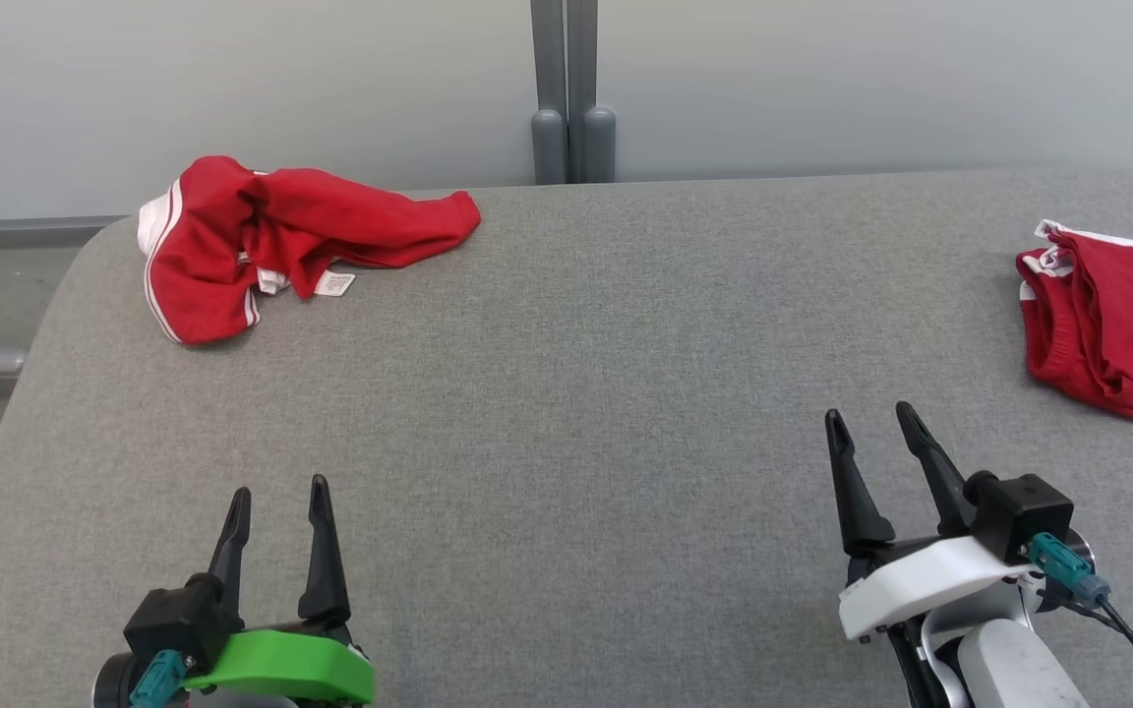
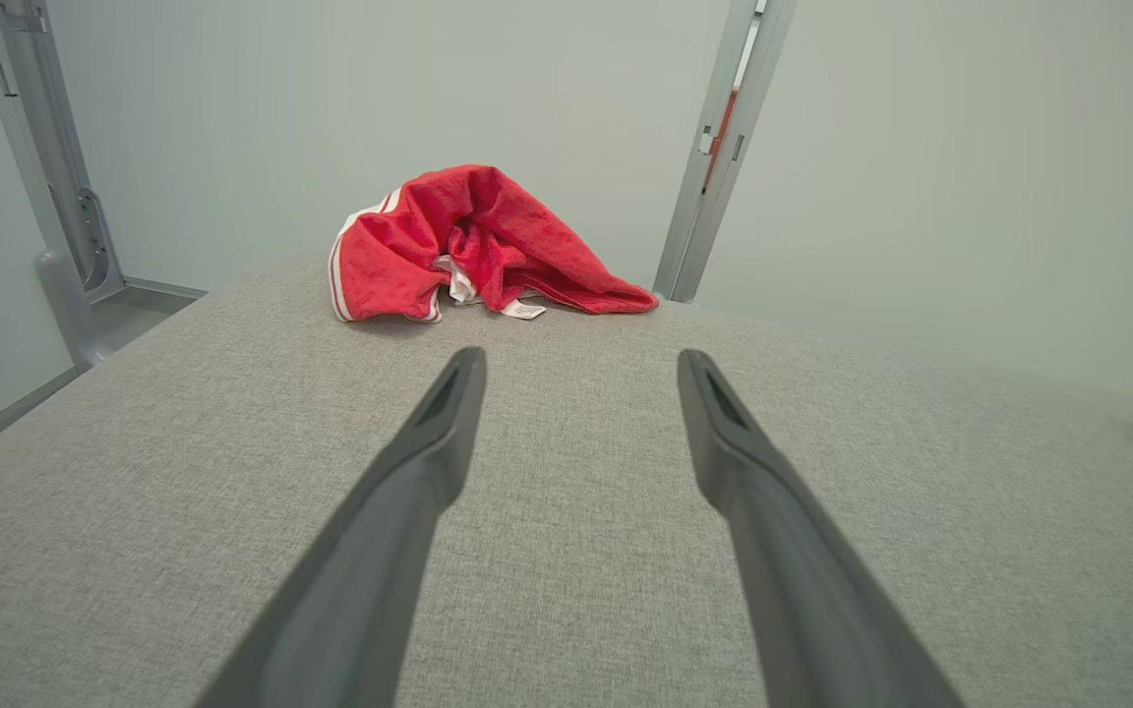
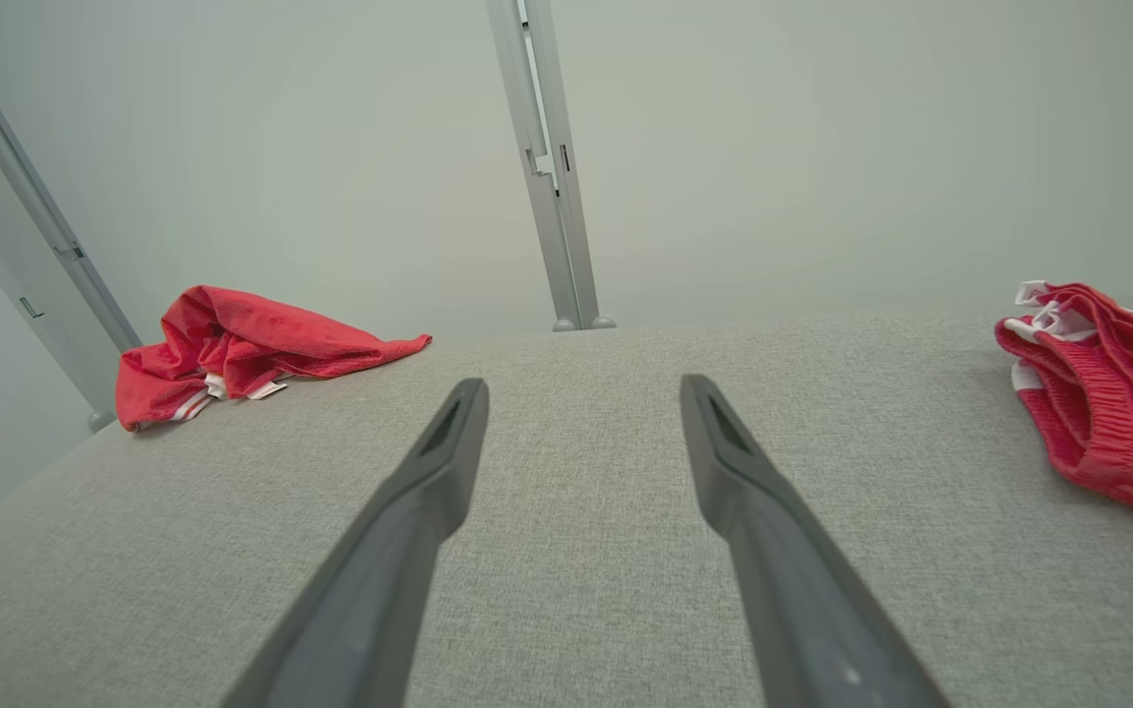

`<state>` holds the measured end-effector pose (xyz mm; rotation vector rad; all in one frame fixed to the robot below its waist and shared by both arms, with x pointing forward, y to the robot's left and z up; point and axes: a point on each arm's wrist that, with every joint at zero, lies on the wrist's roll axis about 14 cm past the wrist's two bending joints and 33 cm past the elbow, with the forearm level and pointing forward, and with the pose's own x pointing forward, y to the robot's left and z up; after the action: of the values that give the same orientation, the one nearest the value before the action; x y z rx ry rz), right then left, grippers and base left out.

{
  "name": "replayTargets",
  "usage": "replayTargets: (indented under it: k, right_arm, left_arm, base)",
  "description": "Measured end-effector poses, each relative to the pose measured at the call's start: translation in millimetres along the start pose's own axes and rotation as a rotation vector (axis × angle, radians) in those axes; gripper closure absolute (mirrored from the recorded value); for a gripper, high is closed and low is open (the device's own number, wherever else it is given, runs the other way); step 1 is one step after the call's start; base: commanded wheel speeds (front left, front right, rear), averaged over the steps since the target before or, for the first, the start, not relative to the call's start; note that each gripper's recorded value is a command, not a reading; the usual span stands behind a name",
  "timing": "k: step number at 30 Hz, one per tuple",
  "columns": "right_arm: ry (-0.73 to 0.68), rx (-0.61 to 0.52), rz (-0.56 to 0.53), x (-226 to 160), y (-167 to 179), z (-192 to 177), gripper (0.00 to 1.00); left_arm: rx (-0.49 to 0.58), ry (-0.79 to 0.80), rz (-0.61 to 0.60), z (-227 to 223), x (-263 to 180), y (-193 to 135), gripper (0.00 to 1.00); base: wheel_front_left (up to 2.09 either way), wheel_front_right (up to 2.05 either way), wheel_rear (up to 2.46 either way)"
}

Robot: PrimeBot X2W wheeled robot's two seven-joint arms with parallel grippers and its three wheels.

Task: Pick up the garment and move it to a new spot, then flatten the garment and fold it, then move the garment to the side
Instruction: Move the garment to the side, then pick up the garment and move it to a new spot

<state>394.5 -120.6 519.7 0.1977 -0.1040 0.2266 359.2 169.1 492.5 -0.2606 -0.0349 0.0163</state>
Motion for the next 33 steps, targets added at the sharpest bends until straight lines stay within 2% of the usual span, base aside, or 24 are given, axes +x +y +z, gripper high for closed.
replayTargets:
  k: [17, 25, 33]
  right_arm:
    - [0.017, -0.003, 0.014, -8.0, 6.3, -4.8, 0.00]
    - [0.009, 0.005, 0.130, 8.8, 43.8, -4.8, 0.00]
    - [0.042, 0.023, 0.321, 27.6, 108.8, -18.9, 0.00]
  left_arm:
    - [-0.007, -0.021, -0.001, 6.7, -6.4, -1.2, 0.00]
    - [-0.004, -0.067, 0.100, 21.5, -22.6, 29.8, 0.00]
    - [0.005, -0.114, 0.298, 35.6, -67.4, 86.5, 0.00]
  base:
    - [0.00, 0.00, 0.00]
    - [0.00, 0.00, 0.00]
    - [0.00, 0.00, 0.00]
